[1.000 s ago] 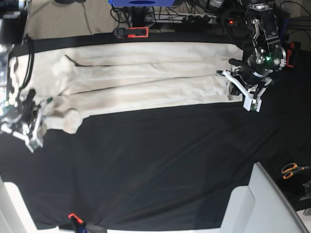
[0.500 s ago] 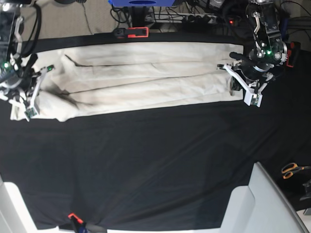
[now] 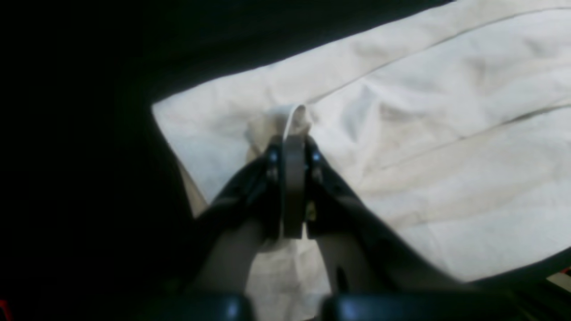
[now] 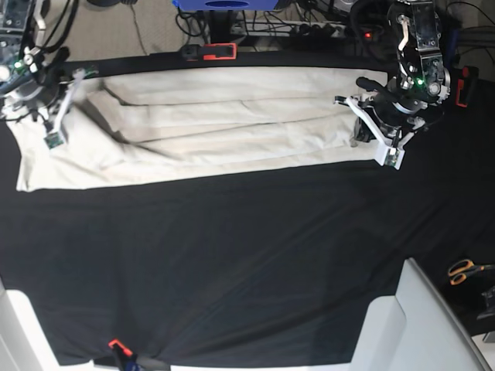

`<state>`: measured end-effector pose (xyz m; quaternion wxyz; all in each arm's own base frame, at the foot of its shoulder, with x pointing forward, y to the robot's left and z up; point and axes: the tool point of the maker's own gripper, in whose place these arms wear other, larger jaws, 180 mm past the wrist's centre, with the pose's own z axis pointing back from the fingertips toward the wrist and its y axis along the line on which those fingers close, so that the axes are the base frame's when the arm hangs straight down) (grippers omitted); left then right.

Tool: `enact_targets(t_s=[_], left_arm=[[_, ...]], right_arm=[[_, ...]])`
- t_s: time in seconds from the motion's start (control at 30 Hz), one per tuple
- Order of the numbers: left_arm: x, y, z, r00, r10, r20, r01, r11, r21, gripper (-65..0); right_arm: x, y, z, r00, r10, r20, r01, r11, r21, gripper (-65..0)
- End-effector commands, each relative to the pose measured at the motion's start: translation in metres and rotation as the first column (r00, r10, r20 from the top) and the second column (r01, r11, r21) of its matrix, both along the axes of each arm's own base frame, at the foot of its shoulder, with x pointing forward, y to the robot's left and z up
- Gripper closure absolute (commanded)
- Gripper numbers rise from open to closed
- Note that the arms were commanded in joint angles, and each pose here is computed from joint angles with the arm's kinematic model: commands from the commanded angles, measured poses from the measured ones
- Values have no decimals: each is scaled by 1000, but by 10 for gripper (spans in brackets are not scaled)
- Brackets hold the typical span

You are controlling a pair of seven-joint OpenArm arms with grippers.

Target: Fold the T-shirt properly

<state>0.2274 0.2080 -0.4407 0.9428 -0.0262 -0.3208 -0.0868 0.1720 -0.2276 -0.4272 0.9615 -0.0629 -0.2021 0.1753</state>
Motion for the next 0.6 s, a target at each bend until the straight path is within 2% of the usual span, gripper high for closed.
enact_targets(t_s=[0.0,0.17,0.27,0.47,0.57], left_arm=[[8,2,10,999,-7,41,7,1000,4,0],[3,7,11,999,-11,36,11,1000,17,0],[2,7,11,999,-17,33,16,1000,22,0],[0,6,11,999,-19,31,18,1000,23,0],[0,6,11,999,-19,31,18,1000,23,0]], right_arm=[[3,-4,6,1000,6,19,-6,1000,-16,-6],[-10,-5,0,1000,6,-13,-6,1000,-16,-6],[-7,-1,-1,1000,12,7,-12,1000,-1,-6],[-7,-1,-13,1000,1,-16,-1,1000,19,-6],[6,-2,-12,1000,-7,16,7,1000,30,-6]])
